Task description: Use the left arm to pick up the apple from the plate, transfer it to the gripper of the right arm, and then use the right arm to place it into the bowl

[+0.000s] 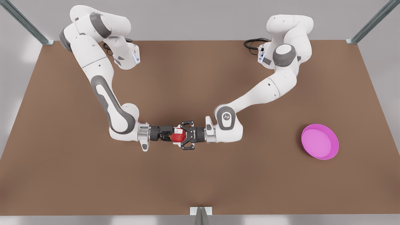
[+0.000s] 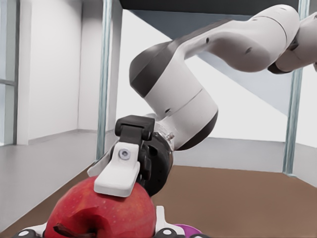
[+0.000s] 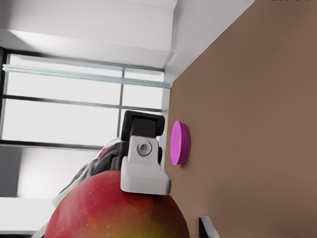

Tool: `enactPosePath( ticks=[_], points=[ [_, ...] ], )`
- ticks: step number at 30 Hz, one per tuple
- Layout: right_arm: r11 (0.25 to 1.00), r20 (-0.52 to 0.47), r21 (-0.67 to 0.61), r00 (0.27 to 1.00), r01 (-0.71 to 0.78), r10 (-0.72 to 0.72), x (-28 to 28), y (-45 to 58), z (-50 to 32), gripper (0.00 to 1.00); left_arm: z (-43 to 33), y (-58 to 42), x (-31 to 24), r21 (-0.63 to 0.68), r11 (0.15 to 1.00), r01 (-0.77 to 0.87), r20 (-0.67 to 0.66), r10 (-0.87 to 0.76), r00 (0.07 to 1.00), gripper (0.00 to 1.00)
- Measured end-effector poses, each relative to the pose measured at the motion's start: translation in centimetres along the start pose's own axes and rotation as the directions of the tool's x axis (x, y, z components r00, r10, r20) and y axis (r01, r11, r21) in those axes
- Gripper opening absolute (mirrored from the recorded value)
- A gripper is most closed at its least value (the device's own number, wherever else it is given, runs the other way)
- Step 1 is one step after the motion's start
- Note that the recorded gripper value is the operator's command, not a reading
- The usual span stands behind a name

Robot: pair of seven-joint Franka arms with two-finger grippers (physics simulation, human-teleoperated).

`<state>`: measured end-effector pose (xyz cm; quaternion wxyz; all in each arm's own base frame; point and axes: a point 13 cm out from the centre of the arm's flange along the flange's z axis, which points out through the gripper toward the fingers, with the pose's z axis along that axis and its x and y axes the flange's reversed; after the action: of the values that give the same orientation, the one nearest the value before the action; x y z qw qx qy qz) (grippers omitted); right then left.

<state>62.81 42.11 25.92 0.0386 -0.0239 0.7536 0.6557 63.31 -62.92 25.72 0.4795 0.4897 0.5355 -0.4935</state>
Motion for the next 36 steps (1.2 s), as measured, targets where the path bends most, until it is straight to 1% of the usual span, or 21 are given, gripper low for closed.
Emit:
enactPosePath(
  ticks=[1, 2, 3, 6, 9, 12, 13, 14, 31, 36],
  points=[
    [1.000, 0.003, 0.004, 1.000, 0.007, -0.007, -0.1, 0.0, 0.0, 1.00, 0.0, 0.0, 0.0, 0.000, 1.000, -0.005, 0.000, 0.005, 1.000, 0.73],
    [1.000, 0.006, 0.007, 1.000, 0.014, -0.014, -0.1, -0.1, 0.1, 0.92, 0.0, 0.0, 0.0, -0.001, 1.000, -0.010, 0.000, 0.010, 1.000, 0.73],
    [1.000, 0.008, 0.009, 1.000, 0.021, -0.021, -0.2, -0.1, 0.1, 0.89, 0.0, 0.1, 0.0, -0.001, 1.000, -0.014, 0.000, 0.014, 1.000, 0.73],
    [0.999, 0.013, 0.014, 0.999, 0.040, -0.040, -0.3, -0.2, 0.1, 0.87, 0.0, 0.1, 0.0, -0.002, 1.000, -0.025, 0.000, 0.025, 1.000, 0.73],
    [0.998, 0.018, 0.018, 0.998, 0.057, -0.057, -0.4, -0.1, 0.0, 0.70, 0.0, 0.0, 0.0, -0.002, 0.999, -0.037, 0.000, 0.037, 0.999, 0.73],
    [0.997, 0.021, 0.020, 0.997, 0.071, -0.072, -0.5, -0.1, -0.1, 0.69, 0.0, 0.0, 0.0, -0.002, 0.999, -0.046, 0.000, 0.046, 0.999, 0.73],
    [0.997, 0.022, 0.020, 0.997, 0.076, -0.076, -0.6, -0.1, -0.1, 0.69, 0.0, 0.0, 0.0, -0.002, 0.999, -0.049, 0.000, 0.049, 0.999, 0.80],
    [0.997, 0.023, 0.021, 0.997, 0.080, -0.080, -0.6, -0.1, -0.1, 0.69, 0.0, 0.0, -0.1, -0.001, 0.999, -0.052, 0.001, 0.052, 0.999, 1.00],
    [0.993, 0.055, 0.025, 0.992, 0.114, -0.115, -2.3, -1.4, -4.9, 0.69, -0.3, 0.3, -0.7, -0.002, 0.999, -0.054, 0.004, 0.054, 0.999, 1.00],
    [0.989, 0.046, 0.063, 0.989, 0.136, -0.139, -2.7, -2.7, -9.3, 0.69, -2.5, 2.6, -0.2, -0.036, 0.998, -0.049, -0.008, 0.049, 0.999, 1.00]
  ],
)
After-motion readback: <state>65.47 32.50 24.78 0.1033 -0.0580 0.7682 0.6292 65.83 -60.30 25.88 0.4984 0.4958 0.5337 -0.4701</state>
